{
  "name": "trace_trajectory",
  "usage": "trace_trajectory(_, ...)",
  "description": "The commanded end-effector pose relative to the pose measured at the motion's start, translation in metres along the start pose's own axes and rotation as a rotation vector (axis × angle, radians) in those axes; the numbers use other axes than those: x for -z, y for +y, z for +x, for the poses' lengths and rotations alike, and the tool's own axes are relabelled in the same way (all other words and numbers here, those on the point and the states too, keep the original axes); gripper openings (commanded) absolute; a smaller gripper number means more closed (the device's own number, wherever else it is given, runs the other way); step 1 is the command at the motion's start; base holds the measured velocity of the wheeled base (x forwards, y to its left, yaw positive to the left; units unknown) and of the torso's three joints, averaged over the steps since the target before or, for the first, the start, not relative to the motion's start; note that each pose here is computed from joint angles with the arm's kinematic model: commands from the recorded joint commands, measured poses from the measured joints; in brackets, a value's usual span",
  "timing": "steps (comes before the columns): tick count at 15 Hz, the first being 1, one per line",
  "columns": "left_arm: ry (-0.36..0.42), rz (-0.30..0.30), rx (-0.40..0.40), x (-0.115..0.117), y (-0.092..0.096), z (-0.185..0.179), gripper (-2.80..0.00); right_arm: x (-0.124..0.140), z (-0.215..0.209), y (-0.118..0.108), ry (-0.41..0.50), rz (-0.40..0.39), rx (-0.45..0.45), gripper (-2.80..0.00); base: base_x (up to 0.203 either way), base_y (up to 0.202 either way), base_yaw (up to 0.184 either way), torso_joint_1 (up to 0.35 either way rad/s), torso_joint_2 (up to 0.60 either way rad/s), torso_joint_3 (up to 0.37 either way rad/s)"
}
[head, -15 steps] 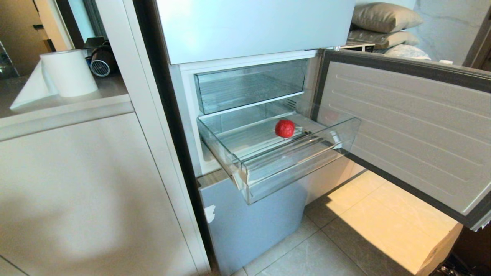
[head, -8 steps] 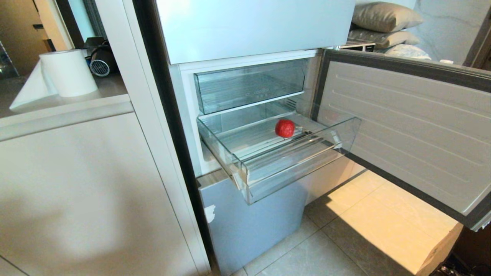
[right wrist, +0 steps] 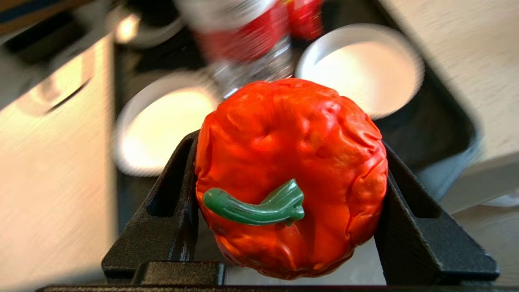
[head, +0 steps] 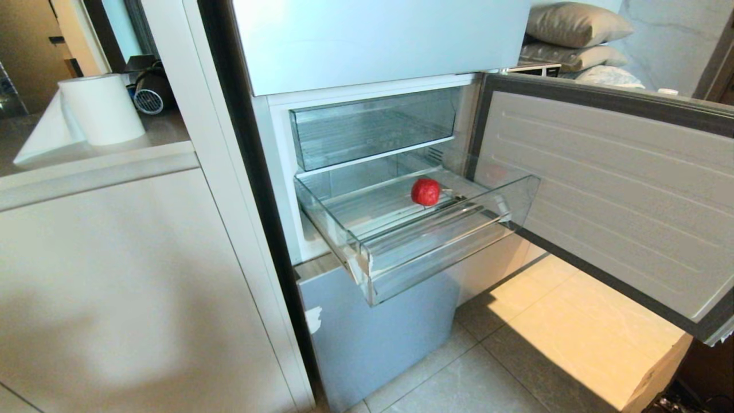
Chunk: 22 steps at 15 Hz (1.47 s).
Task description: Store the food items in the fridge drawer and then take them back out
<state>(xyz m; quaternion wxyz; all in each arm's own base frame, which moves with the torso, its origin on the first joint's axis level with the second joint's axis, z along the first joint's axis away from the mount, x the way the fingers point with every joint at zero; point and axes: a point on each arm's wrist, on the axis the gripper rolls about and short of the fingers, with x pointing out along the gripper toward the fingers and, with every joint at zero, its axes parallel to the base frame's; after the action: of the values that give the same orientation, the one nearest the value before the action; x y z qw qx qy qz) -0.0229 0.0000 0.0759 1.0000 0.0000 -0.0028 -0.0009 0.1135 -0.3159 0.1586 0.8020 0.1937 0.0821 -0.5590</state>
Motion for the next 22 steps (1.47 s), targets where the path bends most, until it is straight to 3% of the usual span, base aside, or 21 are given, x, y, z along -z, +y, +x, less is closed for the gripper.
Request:
trace_trajectory(1, 0.002, 0.0, 0.0, 0.0, 0.0, 0.0, -2.8, -0.004, 0.034, -0.02, -0.005, 0.018, 0.038, -2.8, 0.0, 0.0, 0.0, 0.0, 0.0, 0.0)
trace_trajectory(7, 0.002, 0.0, 0.0, 0.0, 0.0, 0.0, -2.8, 0.004, 0.099, -0.049, 0.018, 0.049, 0.008, -2.8, 0.0, 0.0, 0.0, 0.0, 0.0, 0.0)
trace_trajectory(14, 0.002, 0.0, 0.0, 0.0, 0.0, 0.0, -2.8, 0.013, 0.135, -0.058, 0.01, 0.091, 0.008, -2.8, 0.0, 0.0, 0.0, 0.0, 0.0, 0.0)
trace_trajectory(15, 0.002, 0.0, 0.0, 0.0, 0.0, 0.0, -2.8, 0.012, 0.134, -0.061, 0.009, 0.093, 0.012, 0.0, 0.0, 0.0, 0.0, 0.0, 0.0, 0.0)
trace_trajectory(19, 0.002, 0.0, 0.0, 0.0, 0.0, 0.0, -2.8, 0.01, 0.132, -0.067, 0.005, 0.099, 0.024, 0.0, 0.0, 0.0, 0.0, 0.0, 0.0, 0.0)
trace_trajectory(22, 0.002, 0.0, 0.0, 0.0, 0.0, 0.0, -2.8, -0.008, 0.117, -0.068, -0.034, 0.099, 0.025, 0.0, 0.0, 0.0, 0.0, 0.0, 0.0, 0.0)
